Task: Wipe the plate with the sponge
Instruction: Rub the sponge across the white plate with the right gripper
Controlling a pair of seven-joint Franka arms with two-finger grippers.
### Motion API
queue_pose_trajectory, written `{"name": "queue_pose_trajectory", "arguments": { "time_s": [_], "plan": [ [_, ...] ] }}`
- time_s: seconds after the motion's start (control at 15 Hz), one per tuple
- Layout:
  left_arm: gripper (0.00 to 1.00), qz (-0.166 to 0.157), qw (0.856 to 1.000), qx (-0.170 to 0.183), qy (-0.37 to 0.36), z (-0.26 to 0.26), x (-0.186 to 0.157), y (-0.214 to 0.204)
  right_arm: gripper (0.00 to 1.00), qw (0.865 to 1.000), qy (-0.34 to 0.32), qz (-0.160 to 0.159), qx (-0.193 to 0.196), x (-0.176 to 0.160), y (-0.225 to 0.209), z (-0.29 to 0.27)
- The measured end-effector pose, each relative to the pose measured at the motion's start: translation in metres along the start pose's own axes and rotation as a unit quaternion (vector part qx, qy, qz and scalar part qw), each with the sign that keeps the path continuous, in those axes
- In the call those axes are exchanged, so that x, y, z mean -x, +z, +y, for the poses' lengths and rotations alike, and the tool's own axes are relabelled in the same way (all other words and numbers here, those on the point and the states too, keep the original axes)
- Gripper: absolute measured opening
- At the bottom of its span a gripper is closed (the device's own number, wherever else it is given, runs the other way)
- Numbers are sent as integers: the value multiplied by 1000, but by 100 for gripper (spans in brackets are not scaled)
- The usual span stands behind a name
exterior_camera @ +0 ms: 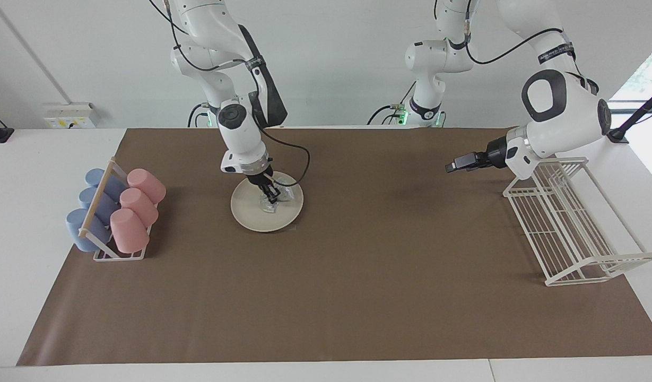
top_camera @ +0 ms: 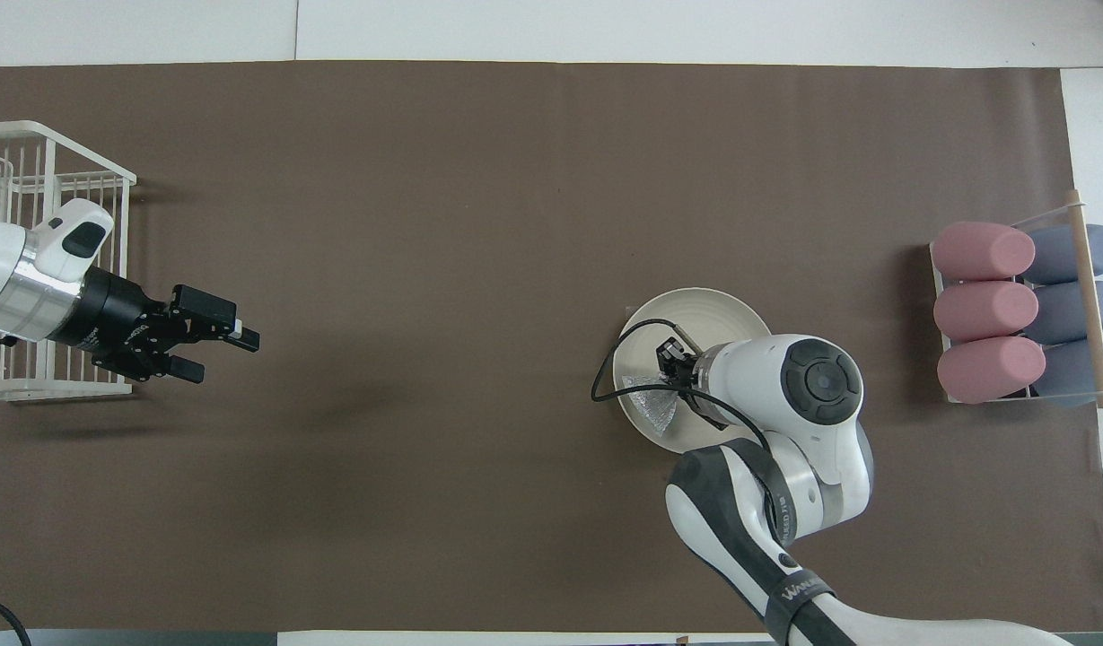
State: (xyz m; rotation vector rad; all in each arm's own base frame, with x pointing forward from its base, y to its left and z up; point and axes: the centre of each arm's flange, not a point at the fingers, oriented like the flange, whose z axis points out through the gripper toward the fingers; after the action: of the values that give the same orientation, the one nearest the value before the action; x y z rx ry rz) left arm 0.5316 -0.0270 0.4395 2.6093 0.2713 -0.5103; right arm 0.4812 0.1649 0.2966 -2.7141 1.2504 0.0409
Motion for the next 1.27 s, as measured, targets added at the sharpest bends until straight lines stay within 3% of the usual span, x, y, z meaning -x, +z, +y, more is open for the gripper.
{"name": "queue_pose_trajectory", "arguments": {
  "time_s": [0.13,0.27,0.67,0.94,1.27],
  "plan": [
    [100,1,1000,0,0,0,0,0,12,1000,-8,4,-1,-29,-3,13],
    [100,2,1000,0,0,0,0,0,12,1000,-6,4,-2,-31,-3,14],
    [100,3,1000,0,-1,0,-1,0,12,1000,21,-4,3,35,5,-12],
    [100,3,1000,0,-1,0,-1,0,12,999,47,-8,5,38,-1,-20],
    [100,5,1000,0,-1,0,-1,-1,12,992,126,-29,3,73,-70,-95]
  ]
}}
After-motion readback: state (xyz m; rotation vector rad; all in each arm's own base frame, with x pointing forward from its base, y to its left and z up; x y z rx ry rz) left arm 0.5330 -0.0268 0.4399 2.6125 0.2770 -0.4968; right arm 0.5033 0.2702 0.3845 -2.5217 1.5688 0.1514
